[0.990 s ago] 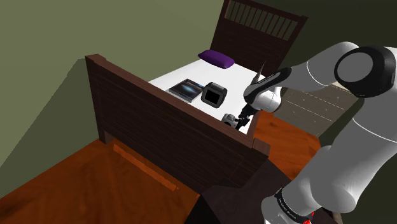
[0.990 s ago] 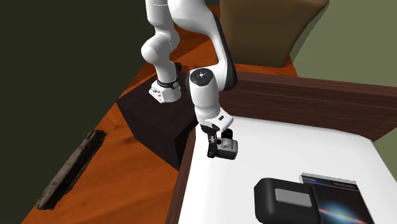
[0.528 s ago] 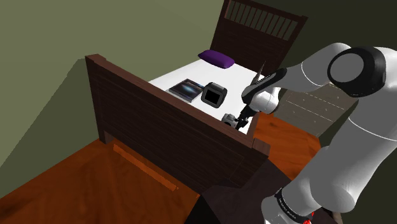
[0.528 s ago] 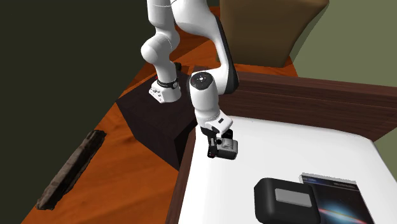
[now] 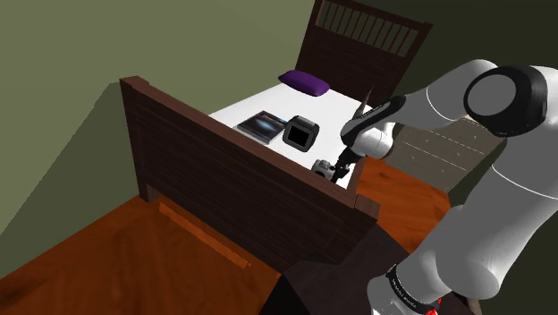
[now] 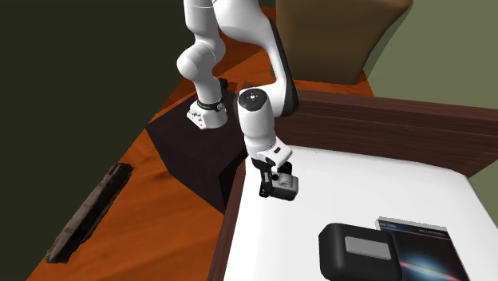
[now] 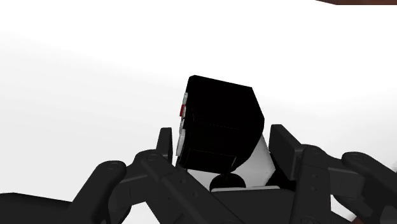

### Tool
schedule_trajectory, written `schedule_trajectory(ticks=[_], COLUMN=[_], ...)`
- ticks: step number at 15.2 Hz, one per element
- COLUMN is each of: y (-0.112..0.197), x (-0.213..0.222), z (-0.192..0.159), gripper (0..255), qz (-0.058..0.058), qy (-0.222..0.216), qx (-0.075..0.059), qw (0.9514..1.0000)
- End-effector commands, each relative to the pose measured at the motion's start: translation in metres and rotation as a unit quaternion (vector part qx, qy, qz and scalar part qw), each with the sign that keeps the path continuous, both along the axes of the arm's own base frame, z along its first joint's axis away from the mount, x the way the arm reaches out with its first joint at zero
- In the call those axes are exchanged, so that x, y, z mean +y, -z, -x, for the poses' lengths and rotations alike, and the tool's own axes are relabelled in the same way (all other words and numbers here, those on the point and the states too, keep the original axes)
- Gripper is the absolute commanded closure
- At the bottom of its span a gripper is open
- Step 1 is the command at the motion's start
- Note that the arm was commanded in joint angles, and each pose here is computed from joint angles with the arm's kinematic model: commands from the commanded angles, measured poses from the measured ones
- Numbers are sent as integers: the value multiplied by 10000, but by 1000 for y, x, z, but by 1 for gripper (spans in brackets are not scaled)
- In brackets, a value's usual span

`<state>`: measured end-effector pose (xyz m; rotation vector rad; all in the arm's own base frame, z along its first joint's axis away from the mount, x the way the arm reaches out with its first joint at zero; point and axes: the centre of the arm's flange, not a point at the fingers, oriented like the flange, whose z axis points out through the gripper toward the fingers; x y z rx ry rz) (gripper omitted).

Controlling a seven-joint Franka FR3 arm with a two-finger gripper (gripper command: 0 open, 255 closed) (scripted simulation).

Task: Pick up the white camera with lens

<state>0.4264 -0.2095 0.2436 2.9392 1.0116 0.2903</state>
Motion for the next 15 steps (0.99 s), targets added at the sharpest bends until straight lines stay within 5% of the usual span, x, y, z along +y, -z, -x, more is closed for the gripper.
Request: schedule_trajectory(ticks=[1,15], y=[-9,-73], x=[0,0], z=[0,0], gripper=[255,255], qz=[4,4], qy=[-2,-2], qx=[2,2], qw=[10000,10000])
